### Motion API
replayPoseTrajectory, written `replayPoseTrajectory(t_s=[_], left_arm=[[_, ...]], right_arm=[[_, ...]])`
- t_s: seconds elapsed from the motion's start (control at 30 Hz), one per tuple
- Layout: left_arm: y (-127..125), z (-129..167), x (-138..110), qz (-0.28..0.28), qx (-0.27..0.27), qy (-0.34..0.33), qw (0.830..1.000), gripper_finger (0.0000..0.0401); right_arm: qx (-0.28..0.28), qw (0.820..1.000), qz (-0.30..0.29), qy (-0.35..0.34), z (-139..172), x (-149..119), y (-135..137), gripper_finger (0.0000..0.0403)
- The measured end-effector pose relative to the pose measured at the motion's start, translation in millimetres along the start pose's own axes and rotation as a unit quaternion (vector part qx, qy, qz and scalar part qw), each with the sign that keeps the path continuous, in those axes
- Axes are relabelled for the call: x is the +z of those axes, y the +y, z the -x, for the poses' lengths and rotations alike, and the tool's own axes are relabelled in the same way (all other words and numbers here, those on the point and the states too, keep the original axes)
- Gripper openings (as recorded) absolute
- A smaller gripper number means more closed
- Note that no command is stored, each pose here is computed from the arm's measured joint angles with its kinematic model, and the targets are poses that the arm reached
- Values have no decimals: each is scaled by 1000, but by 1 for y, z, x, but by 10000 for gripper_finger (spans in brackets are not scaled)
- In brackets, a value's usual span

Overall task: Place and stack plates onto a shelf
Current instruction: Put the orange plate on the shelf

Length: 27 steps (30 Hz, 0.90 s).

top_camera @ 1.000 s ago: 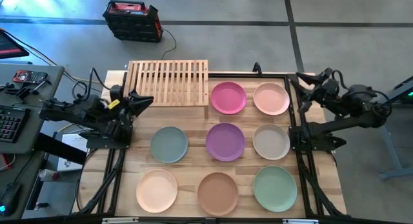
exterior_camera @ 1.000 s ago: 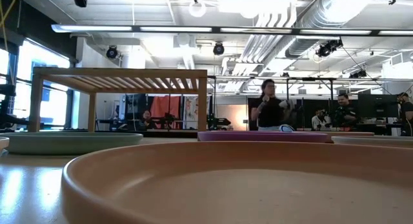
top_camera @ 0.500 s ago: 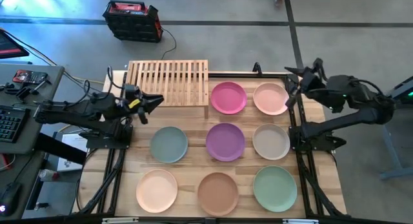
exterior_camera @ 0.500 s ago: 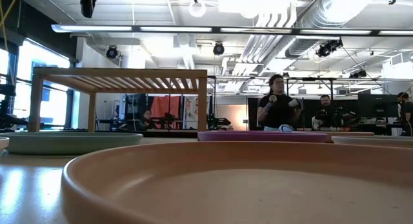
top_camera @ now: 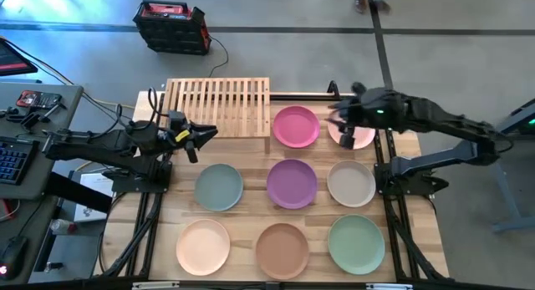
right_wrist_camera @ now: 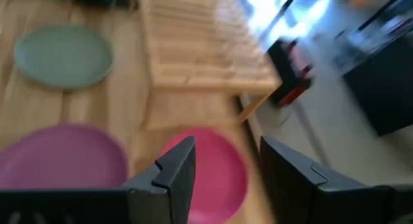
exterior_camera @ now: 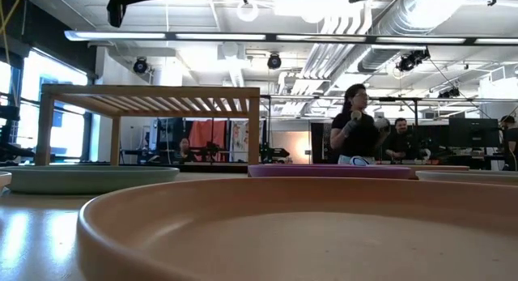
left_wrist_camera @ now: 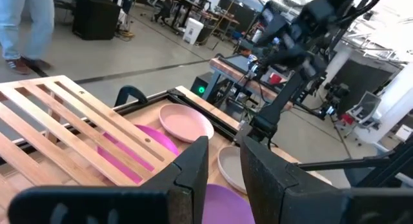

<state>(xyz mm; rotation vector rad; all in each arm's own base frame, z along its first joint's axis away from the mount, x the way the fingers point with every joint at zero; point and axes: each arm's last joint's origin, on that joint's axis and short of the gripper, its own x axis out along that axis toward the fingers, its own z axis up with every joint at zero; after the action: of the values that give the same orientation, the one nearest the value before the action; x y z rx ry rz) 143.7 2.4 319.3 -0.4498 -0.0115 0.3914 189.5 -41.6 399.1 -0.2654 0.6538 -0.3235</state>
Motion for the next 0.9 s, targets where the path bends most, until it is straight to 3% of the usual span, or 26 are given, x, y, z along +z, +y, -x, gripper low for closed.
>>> replayPoseTrajectory(t_s=[0.2,0.47,0.9], left_arm=[[0,0,0,-1,-1,1,1000,78],[-2,0,-1,-9,-41,21,999,78],[-3,0,-2,-20,-58,29,998,78]], right_arm=[[50,995,-10,82,-40,-8,0,158],[110,982,-9,156,-93,-21,4,158],[173,953,33,248,-167,-43,22,158]])
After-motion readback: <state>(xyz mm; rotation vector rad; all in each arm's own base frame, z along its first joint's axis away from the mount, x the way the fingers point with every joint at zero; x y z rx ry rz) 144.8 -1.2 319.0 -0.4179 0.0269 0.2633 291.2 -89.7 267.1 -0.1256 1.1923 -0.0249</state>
